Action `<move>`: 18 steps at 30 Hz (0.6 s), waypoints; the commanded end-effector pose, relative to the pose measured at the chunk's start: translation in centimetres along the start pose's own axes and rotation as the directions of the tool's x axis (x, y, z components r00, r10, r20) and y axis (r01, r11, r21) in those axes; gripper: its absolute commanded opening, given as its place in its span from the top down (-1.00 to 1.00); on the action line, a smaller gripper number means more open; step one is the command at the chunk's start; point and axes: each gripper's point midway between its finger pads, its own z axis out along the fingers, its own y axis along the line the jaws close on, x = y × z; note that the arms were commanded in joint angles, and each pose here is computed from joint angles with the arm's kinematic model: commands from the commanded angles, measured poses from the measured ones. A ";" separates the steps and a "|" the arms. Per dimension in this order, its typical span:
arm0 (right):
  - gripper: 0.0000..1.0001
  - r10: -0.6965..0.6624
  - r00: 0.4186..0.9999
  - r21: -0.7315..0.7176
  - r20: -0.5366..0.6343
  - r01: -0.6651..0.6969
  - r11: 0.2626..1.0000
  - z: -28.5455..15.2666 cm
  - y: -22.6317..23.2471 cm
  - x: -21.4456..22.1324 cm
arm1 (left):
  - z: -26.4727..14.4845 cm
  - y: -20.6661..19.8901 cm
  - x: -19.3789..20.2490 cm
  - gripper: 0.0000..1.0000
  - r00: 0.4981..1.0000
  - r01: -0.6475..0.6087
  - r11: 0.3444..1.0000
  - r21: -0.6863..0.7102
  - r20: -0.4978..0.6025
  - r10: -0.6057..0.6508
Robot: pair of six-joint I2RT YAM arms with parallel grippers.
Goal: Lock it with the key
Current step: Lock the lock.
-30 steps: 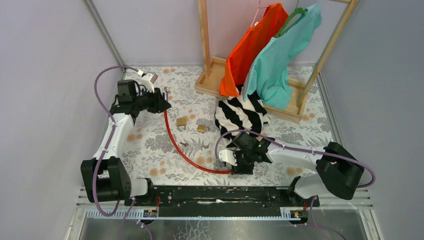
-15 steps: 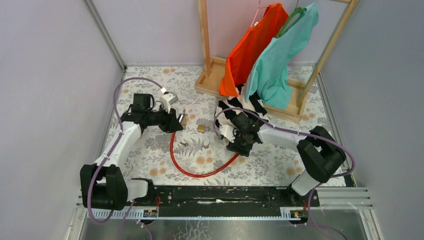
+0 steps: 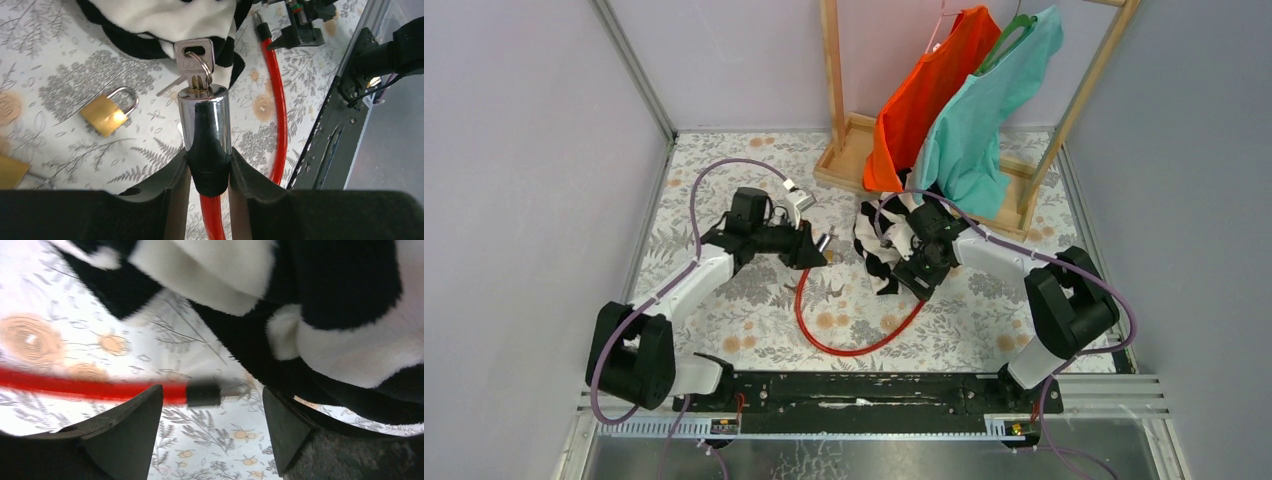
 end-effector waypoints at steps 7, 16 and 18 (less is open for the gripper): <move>-0.61 0.061 0.998 0.099 0.023 -0.063 0.993 -1.4 -5.5 2.7 | 6.1 -4.4 -3.9 1.00 0.996 0.024 0.997 0.075 0.084 -0.031; -0.61 0.180 0.980 0.132 0.087 -0.190 0.973 -5.8 -5.7 3.7 | 6.7 -1.5 -6.0 1.00 0.985 0.110 0.988 -0.109 0.147 -0.094; -0.61 0.219 0.971 0.146 0.098 -0.232 0.962 -6.4 -6.3 4.3 | 5.7 -0.4 -6.8 1.00 0.976 0.138 0.980 -0.144 0.186 -0.110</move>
